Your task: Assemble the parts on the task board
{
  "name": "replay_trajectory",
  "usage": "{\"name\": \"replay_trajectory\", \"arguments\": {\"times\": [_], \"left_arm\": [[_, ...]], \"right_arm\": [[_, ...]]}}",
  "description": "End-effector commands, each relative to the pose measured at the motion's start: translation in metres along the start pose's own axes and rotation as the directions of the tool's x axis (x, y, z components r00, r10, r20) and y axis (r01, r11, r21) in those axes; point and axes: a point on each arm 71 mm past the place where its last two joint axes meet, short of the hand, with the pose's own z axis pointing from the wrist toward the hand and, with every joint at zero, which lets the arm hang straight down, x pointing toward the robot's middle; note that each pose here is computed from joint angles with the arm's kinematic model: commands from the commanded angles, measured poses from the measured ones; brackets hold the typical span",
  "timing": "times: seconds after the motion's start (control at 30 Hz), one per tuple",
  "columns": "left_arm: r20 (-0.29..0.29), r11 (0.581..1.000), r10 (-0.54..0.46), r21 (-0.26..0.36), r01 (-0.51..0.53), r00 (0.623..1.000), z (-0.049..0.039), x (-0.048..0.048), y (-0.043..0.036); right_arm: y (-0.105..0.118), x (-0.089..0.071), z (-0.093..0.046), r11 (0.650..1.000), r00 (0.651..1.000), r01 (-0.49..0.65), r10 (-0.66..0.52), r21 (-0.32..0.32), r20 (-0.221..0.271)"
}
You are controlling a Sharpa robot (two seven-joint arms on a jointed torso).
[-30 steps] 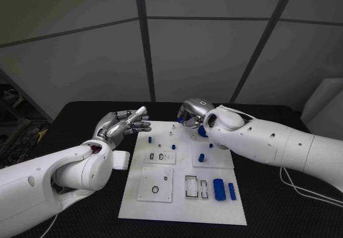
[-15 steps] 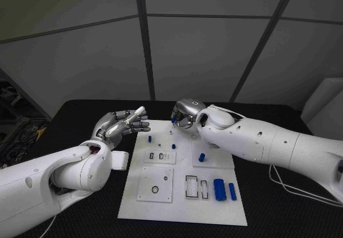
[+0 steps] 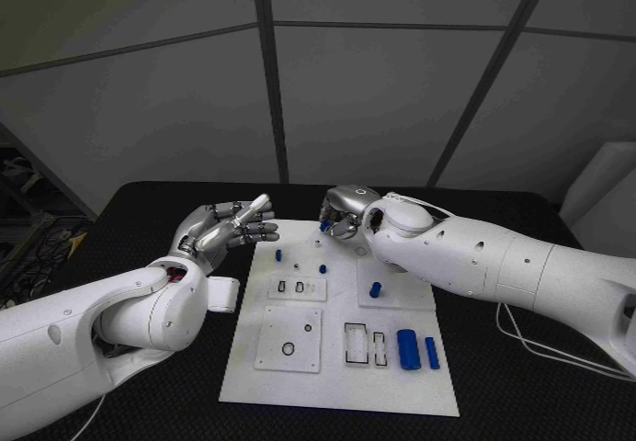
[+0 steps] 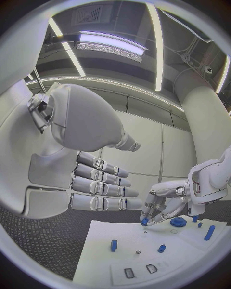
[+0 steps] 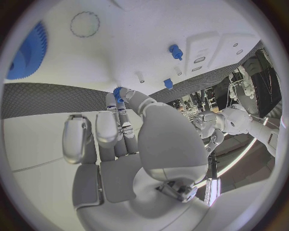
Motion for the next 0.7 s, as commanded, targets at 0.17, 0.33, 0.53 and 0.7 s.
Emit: {"name": "replay_trajectory", "arguments": {"times": [0.17, 0.33, 0.53, 0.7], "left_arm": [[-0.018, 1.0, 0.001, 0.01, -0.001, 1.0, 0.0004, 0.0021, -0.0018], [-0.018, 1.0, 0.001, 0.01, -0.001, 1.0, 0.0003, 0.0021, -0.0019], [-0.019, 1.0, 0.001, 0.01, -0.001, 1.0, 0.0003, 0.0023, -0.0021], [-0.021, 1.0, 0.0, 0.01, 0.0, 1.0, 0.0, 0.003, -0.0023]], "right_arm": [[0.0008, 0.0005, 0.0011, 1.0, 1.0, 0.009, -0.009, 0.01, -0.024], [0.0008, 0.0001, 0.002, 1.0, 1.0, 0.009, -0.009, 0.014, -0.015], [0.0018, -0.0004, 0.0034, 1.0, 1.0, 0.007, -0.007, 0.017, -0.004], [0.0016, -0.0006, 0.0041, 1.0, 1.0, 0.007, -0.007, 0.023, 0.002]]}}
